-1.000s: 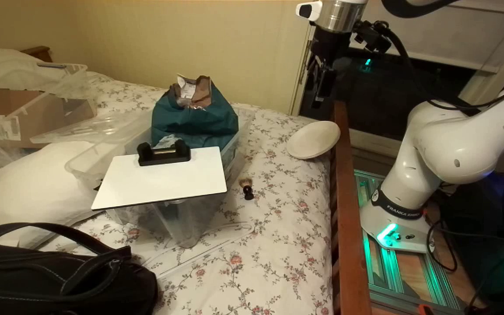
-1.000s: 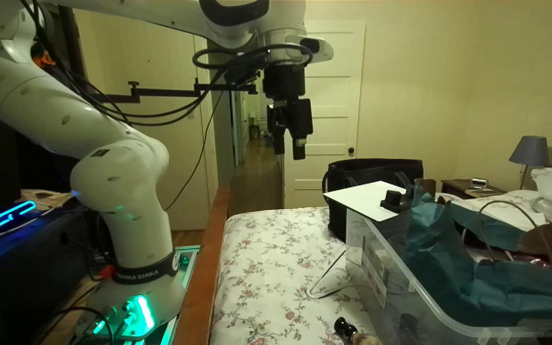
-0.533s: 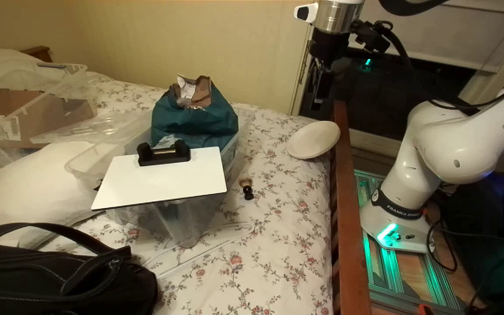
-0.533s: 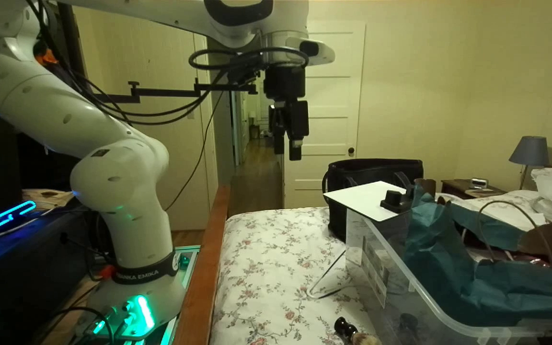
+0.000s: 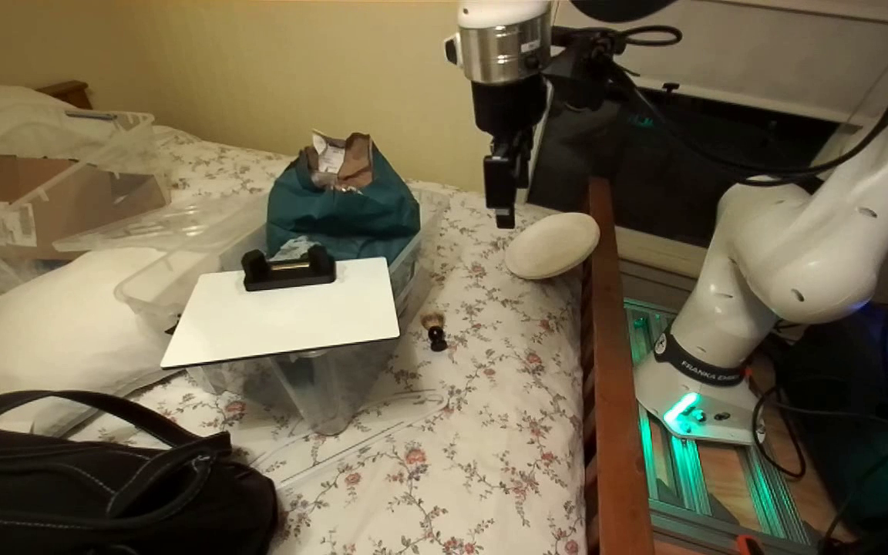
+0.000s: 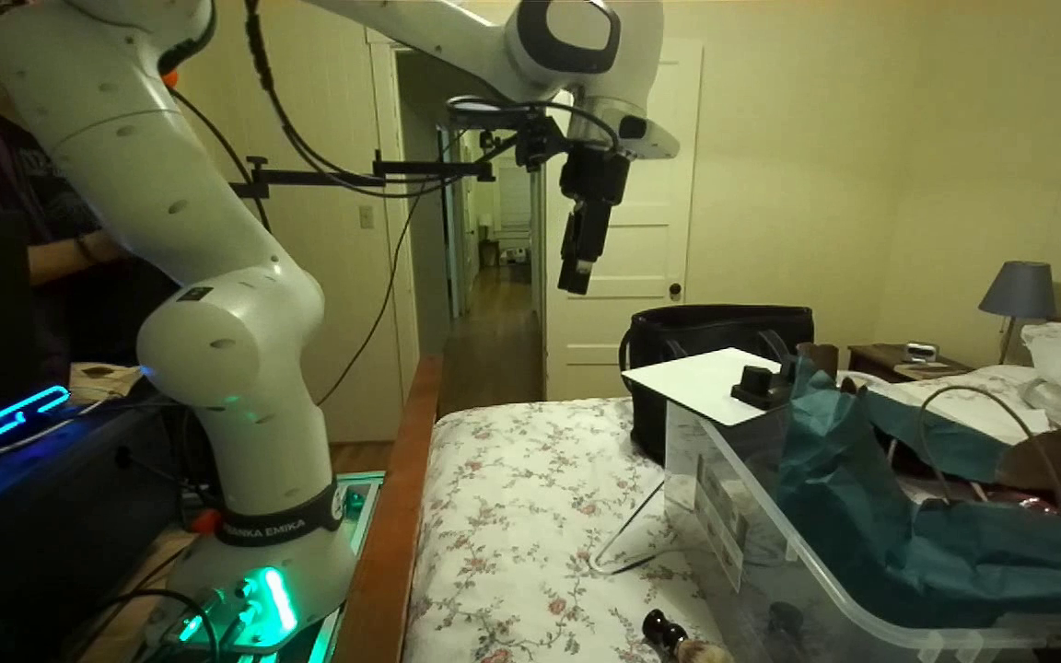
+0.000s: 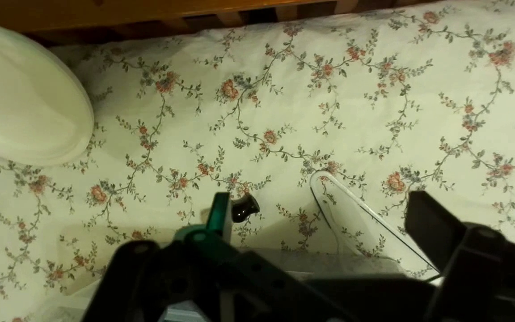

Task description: Remove the white board from the container and put it on the bed

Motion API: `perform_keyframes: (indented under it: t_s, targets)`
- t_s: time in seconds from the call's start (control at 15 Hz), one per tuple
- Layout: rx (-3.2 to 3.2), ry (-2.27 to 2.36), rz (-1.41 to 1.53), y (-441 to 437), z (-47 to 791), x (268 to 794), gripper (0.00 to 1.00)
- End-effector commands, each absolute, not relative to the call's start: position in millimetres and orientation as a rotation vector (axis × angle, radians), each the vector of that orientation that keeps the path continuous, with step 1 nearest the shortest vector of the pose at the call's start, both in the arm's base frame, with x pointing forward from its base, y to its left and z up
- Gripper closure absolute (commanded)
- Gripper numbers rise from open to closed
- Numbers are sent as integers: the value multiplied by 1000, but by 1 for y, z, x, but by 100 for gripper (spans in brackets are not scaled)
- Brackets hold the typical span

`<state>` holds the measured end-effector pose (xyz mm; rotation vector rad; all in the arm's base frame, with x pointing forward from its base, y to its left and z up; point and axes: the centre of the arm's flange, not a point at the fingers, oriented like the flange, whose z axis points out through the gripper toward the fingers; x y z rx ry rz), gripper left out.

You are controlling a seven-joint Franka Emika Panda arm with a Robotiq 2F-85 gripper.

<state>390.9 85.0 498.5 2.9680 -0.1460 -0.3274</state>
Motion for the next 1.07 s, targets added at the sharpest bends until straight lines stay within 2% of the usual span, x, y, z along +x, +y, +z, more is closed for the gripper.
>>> perform_keyframes:
  t_s: [0.0, 0.27, 0.47, 0.67, 1.0]
  targets:
    - [2958, -383, -487, 129, 496, 464, 0]
    - [3080, -412, -527, 137, 480, 515, 0]
    - [3126, -281, -460, 126, 461, 547, 0]
    - [3107, -403, -392, 125, 436, 575, 0]
    - [3107, -377, -417, 119, 418, 569, 0]
